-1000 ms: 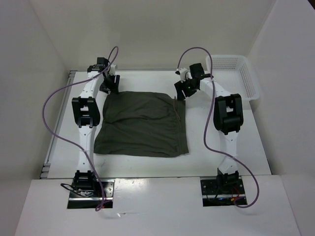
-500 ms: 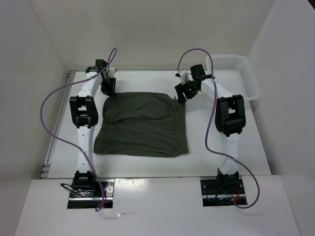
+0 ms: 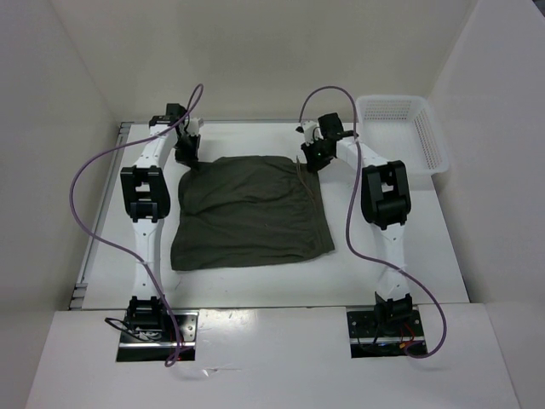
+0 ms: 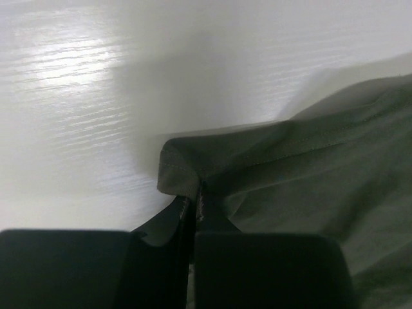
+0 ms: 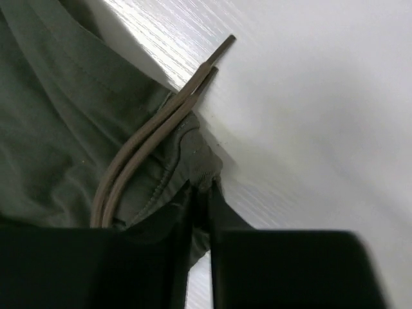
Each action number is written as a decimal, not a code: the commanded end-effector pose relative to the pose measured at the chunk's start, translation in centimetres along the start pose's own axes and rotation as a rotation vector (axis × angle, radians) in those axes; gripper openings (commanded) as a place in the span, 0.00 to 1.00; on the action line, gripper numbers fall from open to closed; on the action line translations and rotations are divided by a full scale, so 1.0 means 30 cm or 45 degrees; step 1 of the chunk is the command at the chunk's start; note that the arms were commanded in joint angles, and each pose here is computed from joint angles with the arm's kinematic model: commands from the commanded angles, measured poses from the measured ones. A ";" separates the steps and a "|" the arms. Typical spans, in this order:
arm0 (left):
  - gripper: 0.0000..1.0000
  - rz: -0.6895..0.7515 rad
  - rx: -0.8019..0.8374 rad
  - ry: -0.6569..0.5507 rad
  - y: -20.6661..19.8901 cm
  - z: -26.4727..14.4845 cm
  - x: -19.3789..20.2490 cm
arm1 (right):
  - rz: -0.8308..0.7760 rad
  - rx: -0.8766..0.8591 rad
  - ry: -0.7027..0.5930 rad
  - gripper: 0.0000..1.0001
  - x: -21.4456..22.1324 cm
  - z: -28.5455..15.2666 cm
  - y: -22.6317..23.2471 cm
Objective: Fold and stack the shorts
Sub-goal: Fold the shorts
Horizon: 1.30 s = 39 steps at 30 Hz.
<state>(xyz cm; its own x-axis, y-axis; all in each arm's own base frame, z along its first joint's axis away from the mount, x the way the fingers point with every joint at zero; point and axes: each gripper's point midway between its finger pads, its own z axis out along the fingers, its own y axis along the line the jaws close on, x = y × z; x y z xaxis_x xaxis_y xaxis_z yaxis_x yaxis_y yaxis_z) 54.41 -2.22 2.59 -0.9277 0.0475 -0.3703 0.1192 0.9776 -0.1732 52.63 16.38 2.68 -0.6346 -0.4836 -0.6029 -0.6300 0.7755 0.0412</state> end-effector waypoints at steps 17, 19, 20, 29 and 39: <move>0.00 0.114 -0.293 -0.743 -0.032 -0.648 -0.457 | -0.137 0.155 -0.351 0.00 -0.346 -0.316 -0.045; 0.00 0.133 -0.243 -0.718 -0.068 -0.633 -0.426 | -0.159 0.149 -0.321 0.00 -0.307 -0.320 -0.033; 0.00 0.135 -0.218 -0.680 -0.077 -0.612 -0.376 | -0.181 0.159 -0.341 0.00 -0.319 -0.361 -0.026; 0.00 0.069 -0.241 -0.548 0.007 -0.529 -0.094 | -0.581 0.095 -0.215 0.00 -0.152 -0.391 0.266; 0.00 0.094 -0.138 -0.356 -0.094 -0.479 0.182 | -1.074 0.003 -0.270 0.00 0.091 -0.536 0.572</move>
<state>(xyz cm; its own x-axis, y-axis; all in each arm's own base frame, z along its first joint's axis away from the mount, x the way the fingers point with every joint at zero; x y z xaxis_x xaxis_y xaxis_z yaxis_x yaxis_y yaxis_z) 45.71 -0.19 14.24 -0.7840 0.0523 -0.6185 0.0869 0.9959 -0.0259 34.50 21.67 13.71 -0.0107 -0.7966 -0.6044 -0.8724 0.3028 -0.3837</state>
